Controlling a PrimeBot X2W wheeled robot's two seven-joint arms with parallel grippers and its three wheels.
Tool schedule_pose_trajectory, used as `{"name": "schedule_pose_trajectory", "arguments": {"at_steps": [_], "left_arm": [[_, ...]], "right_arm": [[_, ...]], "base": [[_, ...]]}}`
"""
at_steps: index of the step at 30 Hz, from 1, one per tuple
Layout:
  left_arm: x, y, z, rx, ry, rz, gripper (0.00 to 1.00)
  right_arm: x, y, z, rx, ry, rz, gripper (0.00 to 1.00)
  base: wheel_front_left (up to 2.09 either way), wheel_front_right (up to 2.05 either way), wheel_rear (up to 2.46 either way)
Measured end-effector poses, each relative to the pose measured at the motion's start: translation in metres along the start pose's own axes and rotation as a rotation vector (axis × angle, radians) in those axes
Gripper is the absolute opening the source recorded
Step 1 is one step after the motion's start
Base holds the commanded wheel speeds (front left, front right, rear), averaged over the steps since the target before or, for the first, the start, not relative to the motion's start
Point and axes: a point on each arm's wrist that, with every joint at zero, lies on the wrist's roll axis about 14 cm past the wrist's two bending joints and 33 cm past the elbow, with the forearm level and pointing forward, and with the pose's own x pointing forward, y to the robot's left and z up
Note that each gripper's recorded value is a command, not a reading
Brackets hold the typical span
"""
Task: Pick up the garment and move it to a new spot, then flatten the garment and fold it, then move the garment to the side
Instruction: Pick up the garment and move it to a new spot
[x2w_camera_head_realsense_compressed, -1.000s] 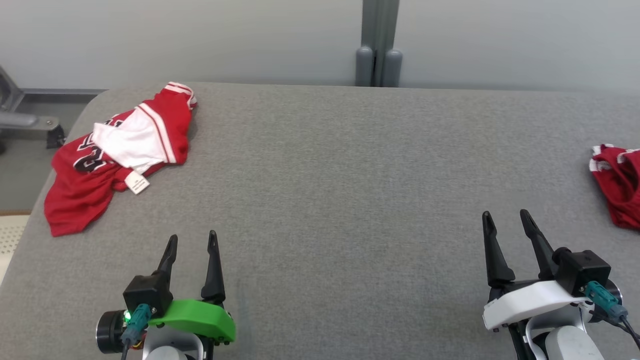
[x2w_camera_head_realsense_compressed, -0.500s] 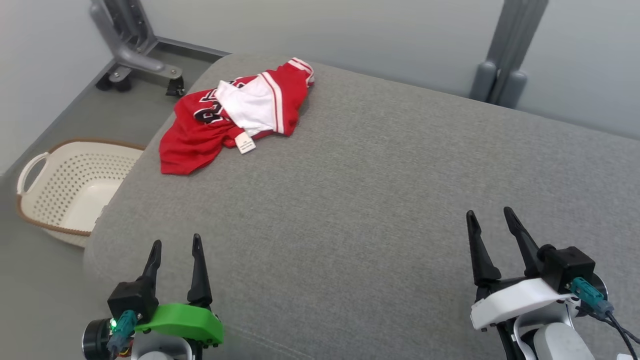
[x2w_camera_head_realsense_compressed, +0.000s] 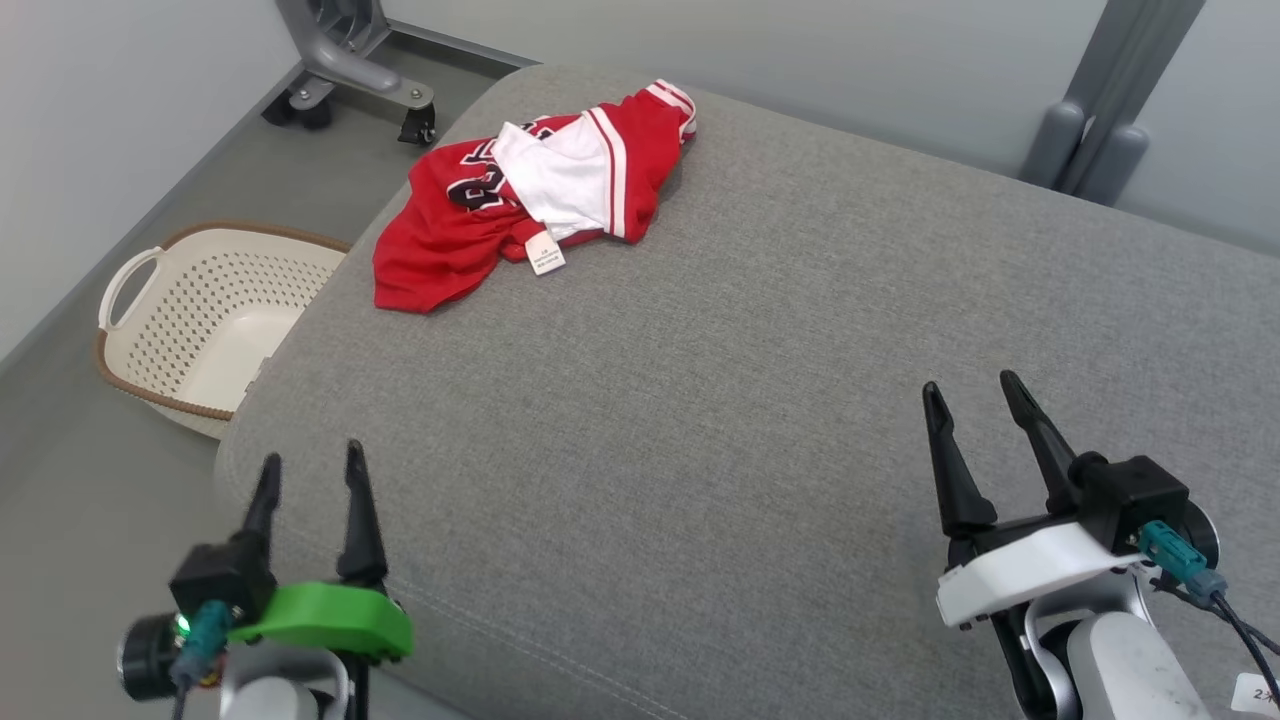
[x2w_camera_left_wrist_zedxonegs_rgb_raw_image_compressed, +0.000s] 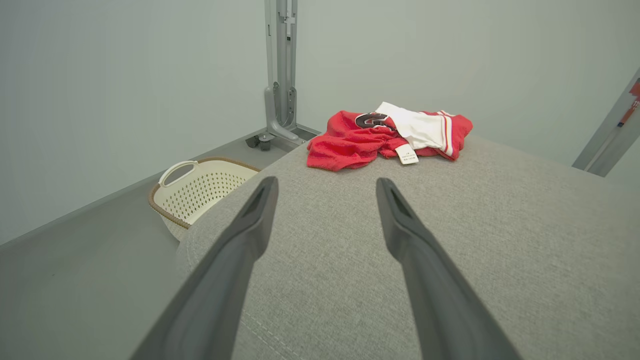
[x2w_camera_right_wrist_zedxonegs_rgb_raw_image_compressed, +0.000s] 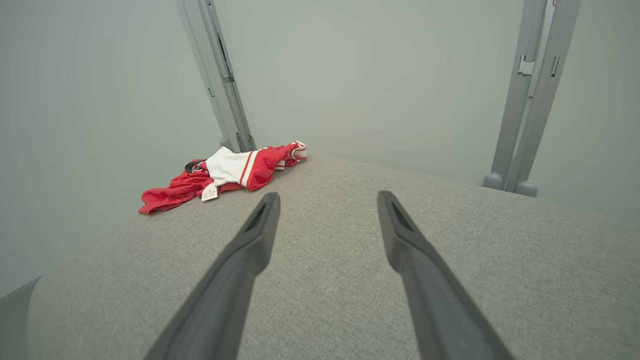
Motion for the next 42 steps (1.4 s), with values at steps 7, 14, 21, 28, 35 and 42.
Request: {"name": "schedule_pose_trajectory", "arguments": {"at_steps": [7, 14, 21, 28, 35, 42], "left_arm": [[0.063, -0.003, 0.069, 0.167, -0.173, -0.075, 1.0], [0.154, -0.049, 0.108, 0.294, -0.181, -0.208, 1.0], [0.226, -0.098, 0.046, 0.403, 0.081, -0.276, 1.0], [0.257, -0.124, -0.046, 0.458, 0.33, -0.297, 1.0], [0.257, -0.141, -0.131, 0.5, 0.549, -0.347, 1.0], [0.263, -0.155, -0.152, 0.49, 0.566, -0.371, 0.0]], "right_arm": [[0.004, -0.026, 0.017, -0.048, -0.037, -0.059, 1.0], [0.002, -0.069, 0.016, -0.075, -0.039, -0.156, 1.0], [-0.012, -0.107, -0.001, -0.07, -0.008, -0.248, 1.0], [-0.035, -0.151, -0.031, -0.068, 0.059, -0.367, 1.0], [-0.056, -0.179, -0.06, -0.065, 0.125, -0.445, 1.0], [-0.069, -0.189, -0.07, -0.069, 0.156, -0.481, 1.0]], "base": [[0.0, 0.0, 0.0], [0.0, 0.0, 0.0], [0.0, 0.0, 0.0], [0.0, 0.0, 0.0], [0.0, 0.0, 0.0], [0.0, 0.0, 0.0]]}}
